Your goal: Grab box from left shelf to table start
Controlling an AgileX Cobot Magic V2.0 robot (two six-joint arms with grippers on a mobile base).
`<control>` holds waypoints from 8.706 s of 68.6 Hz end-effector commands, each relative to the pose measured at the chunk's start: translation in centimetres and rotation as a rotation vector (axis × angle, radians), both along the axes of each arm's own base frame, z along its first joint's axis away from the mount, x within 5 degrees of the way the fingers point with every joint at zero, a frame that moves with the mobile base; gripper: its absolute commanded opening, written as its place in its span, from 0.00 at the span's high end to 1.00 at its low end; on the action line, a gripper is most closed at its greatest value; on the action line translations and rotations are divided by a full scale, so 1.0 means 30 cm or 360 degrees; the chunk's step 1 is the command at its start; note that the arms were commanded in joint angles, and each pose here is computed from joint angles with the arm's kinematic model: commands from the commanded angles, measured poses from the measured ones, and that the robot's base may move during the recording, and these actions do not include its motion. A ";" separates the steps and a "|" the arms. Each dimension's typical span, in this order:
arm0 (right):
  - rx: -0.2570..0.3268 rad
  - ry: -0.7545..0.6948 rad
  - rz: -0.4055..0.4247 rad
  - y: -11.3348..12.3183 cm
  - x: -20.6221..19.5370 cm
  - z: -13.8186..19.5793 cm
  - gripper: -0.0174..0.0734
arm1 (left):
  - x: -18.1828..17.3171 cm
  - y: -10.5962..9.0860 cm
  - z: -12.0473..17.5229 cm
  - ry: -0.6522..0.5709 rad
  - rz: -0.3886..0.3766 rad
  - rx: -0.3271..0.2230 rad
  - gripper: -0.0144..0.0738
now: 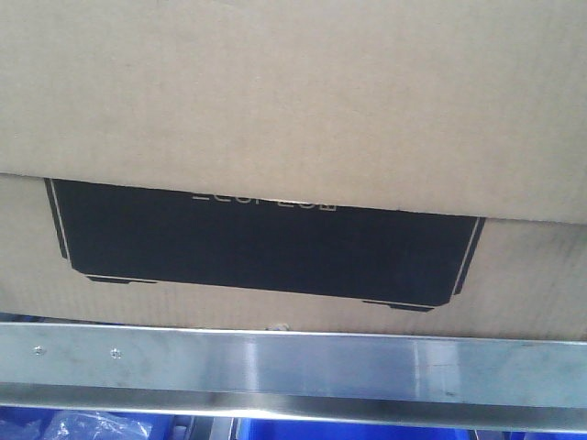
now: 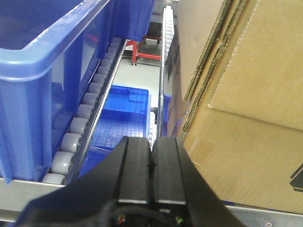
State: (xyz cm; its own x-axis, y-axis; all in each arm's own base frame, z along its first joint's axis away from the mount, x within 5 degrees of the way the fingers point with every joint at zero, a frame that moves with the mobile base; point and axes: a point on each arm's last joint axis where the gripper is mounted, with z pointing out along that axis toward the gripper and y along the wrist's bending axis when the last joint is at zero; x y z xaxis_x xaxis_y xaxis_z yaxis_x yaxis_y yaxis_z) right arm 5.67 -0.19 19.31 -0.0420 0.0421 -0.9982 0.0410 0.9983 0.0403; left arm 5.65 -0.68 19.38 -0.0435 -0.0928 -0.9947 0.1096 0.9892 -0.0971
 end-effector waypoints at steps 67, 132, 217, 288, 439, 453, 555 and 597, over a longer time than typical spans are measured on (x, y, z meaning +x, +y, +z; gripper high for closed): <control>-0.0019 -0.0158 -0.0018 -0.003 -0.002 0.027 0.74 | -0.045 0.005 0.372 -0.0374 0.0004 -0.0025 0.90; -0.0021 -0.0157 -0.0018 -0.003 -0.002 0.027 0.74 | 0.428 -0.182 0.876 0.0838 -0.0336 0.0202 0.47; 0.0134 -0.0026 0.0110 0.026 -0.075 0.452 0.22 | 0.708 -0.205 0.763 0.1406 -0.0101 0.0412 0.47; 0.0233 0.1296 0.0262 0.021 0.714 0.581 0.40 | 0.710 -0.203 0.765 0.1392 -0.0092 0.0421 0.55; 0.0282 -0.0297 0.0438 0.095 -0.311 0.670 0.75 | -0.249 0.054 0.702 -0.0189 -0.0365 -0.0197 0.94; 0.0283 -0.0309 0.0436 0.094 -0.311 0.672 0.75 | -0.249 0.054 0.702 -0.0189 -0.0365 -0.0197 0.94; 0.0281 -0.0292 0.0438 0.095 -0.311 0.669 0.75 | -0.162 0.020 0.567 0.0047 -0.0355 -0.0136 0.94; 0.0281 -0.0292 0.0438 0.095 -0.311 0.669 0.75 | -0.086 -0.009 0.389 0.0328 -0.0341 -0.0063 0.95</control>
